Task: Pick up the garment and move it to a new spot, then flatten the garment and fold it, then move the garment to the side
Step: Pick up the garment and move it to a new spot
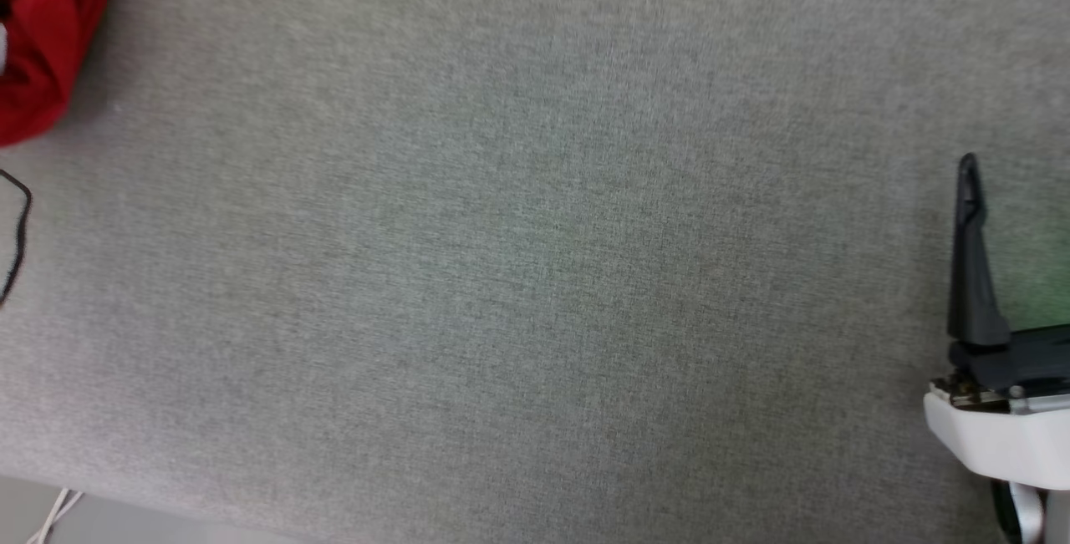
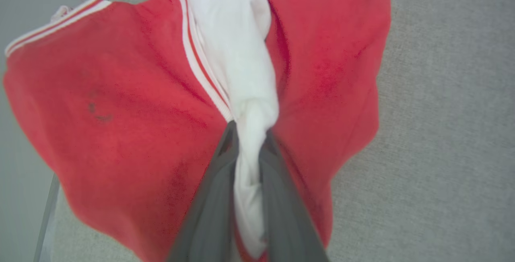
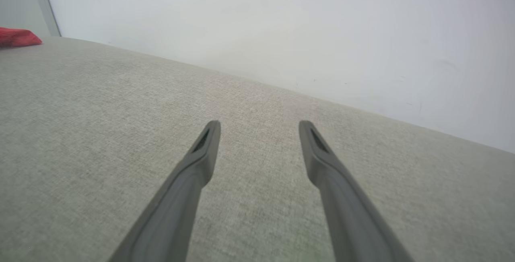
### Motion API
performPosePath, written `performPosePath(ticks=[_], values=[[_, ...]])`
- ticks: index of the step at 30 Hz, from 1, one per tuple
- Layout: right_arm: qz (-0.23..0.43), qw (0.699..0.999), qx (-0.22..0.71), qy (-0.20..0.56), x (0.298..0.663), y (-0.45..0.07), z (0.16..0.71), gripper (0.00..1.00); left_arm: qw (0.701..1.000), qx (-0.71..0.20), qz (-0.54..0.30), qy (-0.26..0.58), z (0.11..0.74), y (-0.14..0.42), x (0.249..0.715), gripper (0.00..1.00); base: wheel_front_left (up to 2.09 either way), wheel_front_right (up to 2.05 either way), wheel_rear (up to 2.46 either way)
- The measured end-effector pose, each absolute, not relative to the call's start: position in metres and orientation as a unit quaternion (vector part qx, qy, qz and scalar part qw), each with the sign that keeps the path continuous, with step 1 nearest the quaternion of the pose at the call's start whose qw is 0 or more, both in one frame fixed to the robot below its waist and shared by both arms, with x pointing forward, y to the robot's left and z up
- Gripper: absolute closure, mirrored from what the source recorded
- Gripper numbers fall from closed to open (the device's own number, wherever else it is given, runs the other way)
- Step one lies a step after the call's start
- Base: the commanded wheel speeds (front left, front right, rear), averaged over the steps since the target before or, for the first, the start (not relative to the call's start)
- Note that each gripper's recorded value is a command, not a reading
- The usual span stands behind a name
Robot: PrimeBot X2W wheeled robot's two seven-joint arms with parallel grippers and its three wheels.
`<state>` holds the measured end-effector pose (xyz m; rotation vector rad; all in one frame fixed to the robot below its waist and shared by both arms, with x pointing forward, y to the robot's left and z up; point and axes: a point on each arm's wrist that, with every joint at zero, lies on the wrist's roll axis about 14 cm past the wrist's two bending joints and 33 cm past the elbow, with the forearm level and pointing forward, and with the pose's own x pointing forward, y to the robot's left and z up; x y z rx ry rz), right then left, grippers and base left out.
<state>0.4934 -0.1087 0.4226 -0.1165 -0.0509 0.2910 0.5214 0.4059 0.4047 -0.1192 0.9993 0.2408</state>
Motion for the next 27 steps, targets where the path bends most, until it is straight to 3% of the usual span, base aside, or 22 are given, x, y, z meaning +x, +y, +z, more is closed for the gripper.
performPosePath(ticks=[6, 13, 19, 27], values=[[0.150, 0.986, -0.046, -0.051, 0.486, -0.101, 0.453, 0.00, 0.917, -0.003, 0.062, 0.394, 0.483, 0.386, 0.545, 1.00, 0.00, 0.00, 0.00], [0.154, 0.984, -0.035, -0.083, 0.476, -0.095, 0.488, 0.00, 0.948, 0.064, -0.019, 0.310, 0.568, 0.336, 0.558, 1.00, 0.00, 0.00, 0.00], [0.134, 0.986, -0.021, -0.099, 0.465, -0.110, 0.510, 0.00, 0.952, 0.118, -0.106, 0.262, 0.611, 0.269, 0.566, 1.00, 0.00, 0.00, 0.00], [0.086, 0.990, -0.024, -0.107, 0.444, -0.146, 0.529, 0.00, 0.928, 0.183, -0.244, 0.216, 0.631, 0.156, 0.567, 1.00, 0.00, 0.00, 0.00]])
